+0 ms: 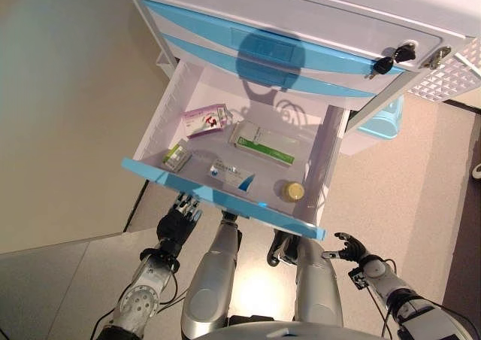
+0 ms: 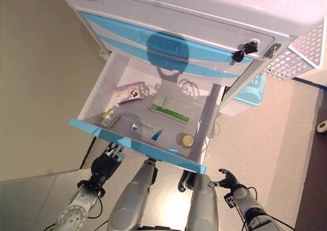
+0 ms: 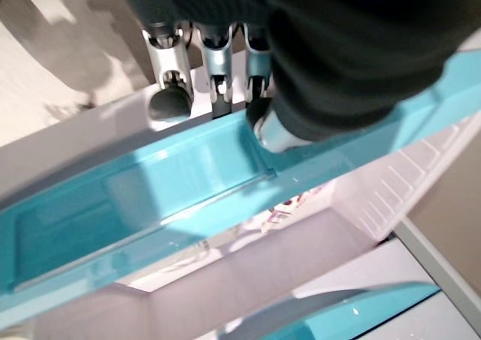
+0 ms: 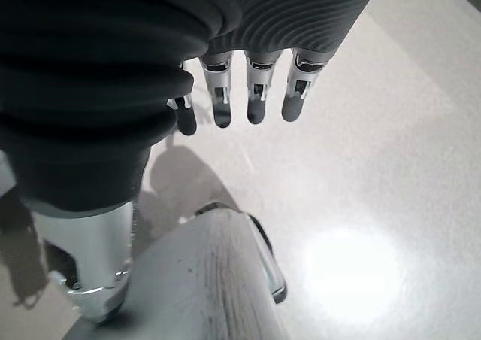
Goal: Open the drawer and pick up the medicine
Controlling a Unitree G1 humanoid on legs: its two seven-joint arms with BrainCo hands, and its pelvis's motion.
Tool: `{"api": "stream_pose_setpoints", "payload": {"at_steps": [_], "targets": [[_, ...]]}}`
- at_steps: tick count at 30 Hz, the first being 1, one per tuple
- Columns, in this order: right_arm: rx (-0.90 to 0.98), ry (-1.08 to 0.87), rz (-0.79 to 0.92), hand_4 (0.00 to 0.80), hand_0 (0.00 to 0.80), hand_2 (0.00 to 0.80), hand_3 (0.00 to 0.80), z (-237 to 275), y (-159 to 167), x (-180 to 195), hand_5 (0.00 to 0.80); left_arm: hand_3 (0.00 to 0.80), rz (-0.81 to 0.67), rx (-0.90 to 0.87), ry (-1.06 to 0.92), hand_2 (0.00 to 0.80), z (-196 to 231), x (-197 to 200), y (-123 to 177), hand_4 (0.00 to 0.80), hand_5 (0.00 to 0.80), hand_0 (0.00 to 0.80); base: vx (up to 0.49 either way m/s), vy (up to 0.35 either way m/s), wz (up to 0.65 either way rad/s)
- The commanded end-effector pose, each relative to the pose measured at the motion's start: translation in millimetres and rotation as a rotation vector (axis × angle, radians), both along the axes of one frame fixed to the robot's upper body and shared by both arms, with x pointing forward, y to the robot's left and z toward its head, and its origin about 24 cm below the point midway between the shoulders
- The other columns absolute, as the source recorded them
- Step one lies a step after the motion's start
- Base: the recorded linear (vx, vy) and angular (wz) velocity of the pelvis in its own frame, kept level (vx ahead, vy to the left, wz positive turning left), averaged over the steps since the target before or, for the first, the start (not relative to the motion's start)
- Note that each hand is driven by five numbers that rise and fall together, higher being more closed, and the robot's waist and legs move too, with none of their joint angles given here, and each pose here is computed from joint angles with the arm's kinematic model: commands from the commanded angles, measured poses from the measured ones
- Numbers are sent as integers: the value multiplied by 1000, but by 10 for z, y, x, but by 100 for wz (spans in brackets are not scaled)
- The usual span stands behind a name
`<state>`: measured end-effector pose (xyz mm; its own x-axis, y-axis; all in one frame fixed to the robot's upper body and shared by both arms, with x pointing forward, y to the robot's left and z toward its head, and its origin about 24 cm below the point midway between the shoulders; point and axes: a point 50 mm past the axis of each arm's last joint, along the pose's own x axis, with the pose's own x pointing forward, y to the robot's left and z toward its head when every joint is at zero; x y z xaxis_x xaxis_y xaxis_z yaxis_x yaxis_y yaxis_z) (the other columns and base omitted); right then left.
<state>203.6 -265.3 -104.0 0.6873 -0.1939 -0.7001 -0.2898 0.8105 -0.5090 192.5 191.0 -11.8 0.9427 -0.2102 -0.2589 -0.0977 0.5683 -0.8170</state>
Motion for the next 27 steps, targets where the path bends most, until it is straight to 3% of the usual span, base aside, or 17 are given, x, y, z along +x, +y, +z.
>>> {"api": "stream_pose_setpoints", "payload": {"at_steps": [1,8,10,12,15,18,23,27], "targets": [[-103,71,12,0,0,0,0,-21,-193,-130,0,800,-152,-172,-293,800,508,-75,-234,800,800,800,-48,38,2],[-109,56,-49,0,0,0,0,-15,-267,-187,0,800,75,-119,42,800,-138,-435,146,800,800,800,50,-3,2],[-105,36,-81,0,0,0,0,-3,-299,-210,0,100,163,-74,133,100,-343,-535,244,100,100,100,39,19,6],[-96,11,-91,0,0,0,0,10,-280,-189,0,0,216,-44,184,0,-441,-572,281,0,0,0,11,11,2],[-92,-3,-103,0,0,0,0,17,-277,-185,0,0,259,19,210,0,-492,-603,346,0,0,0,8,7,1],[-89,-44,-119,0,0,0,0,57,-298,-173,0,0,284,193,232,0,-499,-618,468,0,0,0,0,0,0],[-81,-56,-127,0,0,0,0,65,-298,-178,0,0,257,364,257,0,-494,-632,548,0,0,0,4,6,0],[-75,-66,-132,0,0,0,0,92,-313,-145,0,0,178,605,403,0,-742,-688,658,0,0,0,5,30,-3]]}}
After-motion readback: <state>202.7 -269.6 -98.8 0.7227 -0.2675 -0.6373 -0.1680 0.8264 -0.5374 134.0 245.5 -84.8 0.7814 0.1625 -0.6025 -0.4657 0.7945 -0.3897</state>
